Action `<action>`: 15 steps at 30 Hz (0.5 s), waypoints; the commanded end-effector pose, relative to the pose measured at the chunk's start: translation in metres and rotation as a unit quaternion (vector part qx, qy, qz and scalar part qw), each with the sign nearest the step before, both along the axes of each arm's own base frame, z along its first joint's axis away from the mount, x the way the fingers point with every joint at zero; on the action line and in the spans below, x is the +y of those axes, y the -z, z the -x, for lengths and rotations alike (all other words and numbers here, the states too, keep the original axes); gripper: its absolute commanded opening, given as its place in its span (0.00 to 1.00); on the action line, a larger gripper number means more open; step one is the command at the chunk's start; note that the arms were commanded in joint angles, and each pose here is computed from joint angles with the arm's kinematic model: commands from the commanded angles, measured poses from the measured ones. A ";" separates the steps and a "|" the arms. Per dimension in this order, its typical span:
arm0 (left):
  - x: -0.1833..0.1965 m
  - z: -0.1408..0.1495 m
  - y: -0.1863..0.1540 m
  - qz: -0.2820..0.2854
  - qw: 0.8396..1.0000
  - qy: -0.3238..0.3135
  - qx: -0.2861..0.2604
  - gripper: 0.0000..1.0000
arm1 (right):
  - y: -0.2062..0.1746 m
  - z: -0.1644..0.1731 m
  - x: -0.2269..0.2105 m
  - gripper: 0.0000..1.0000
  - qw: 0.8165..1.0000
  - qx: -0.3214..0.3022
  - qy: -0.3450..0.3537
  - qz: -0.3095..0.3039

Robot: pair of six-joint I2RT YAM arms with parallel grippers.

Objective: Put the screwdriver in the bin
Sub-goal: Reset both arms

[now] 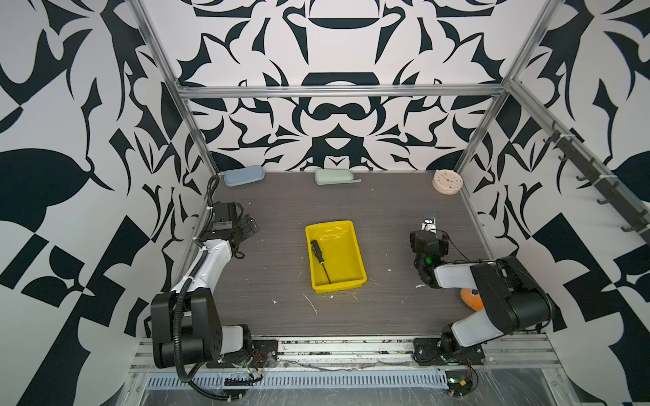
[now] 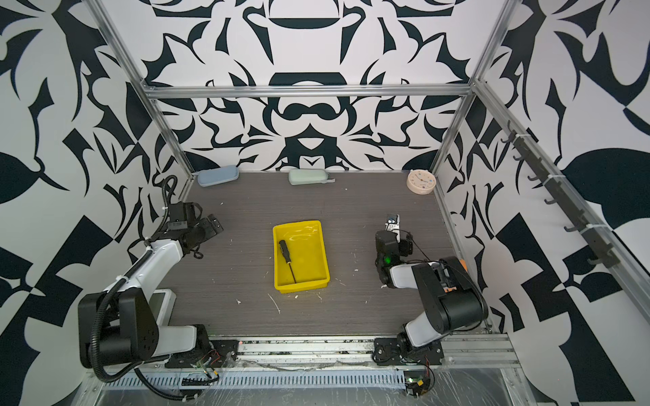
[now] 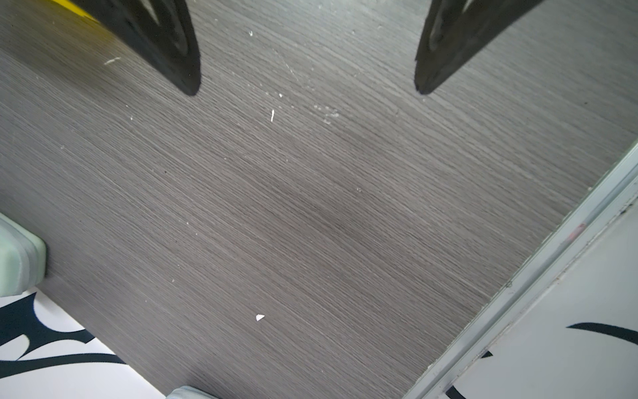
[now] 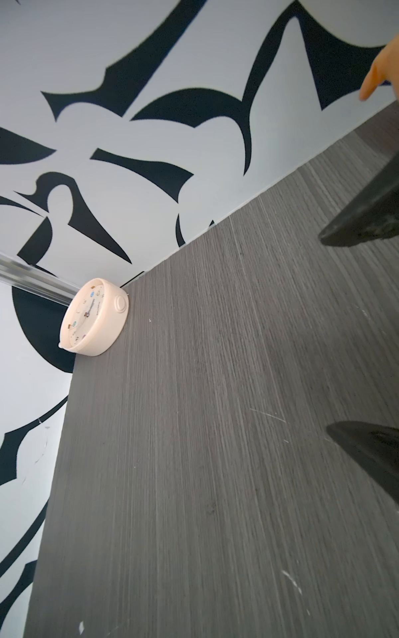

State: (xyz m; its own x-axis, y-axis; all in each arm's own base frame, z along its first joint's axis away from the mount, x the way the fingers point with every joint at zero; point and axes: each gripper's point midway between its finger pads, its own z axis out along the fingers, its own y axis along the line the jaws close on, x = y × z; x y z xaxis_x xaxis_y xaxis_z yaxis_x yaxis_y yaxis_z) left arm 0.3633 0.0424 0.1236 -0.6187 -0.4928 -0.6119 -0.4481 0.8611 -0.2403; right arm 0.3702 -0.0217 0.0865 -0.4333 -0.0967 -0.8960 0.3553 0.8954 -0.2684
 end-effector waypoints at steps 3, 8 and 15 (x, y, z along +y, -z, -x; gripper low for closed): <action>0.002 -0.002 -0.004 0.002 1.000 -0.008 0.005 0.99 | -0.012 -0.015 0.002 0.85 0.999 -0.024 -0.017 -0.034; 0.009 0.001 -0.002 -0.010 1.000 -0.024 0.015 0.99 | -0.009 -0.013 0.007 1.00 0.997 -0.032 -0.043 -0.051; 0.015 0.003 -0.026 -0.016 0.999 -0.046 -0.011 0.99 | -0.004 -0.001 0.009 1.00 0.994 -0.071 -0.065 -0.054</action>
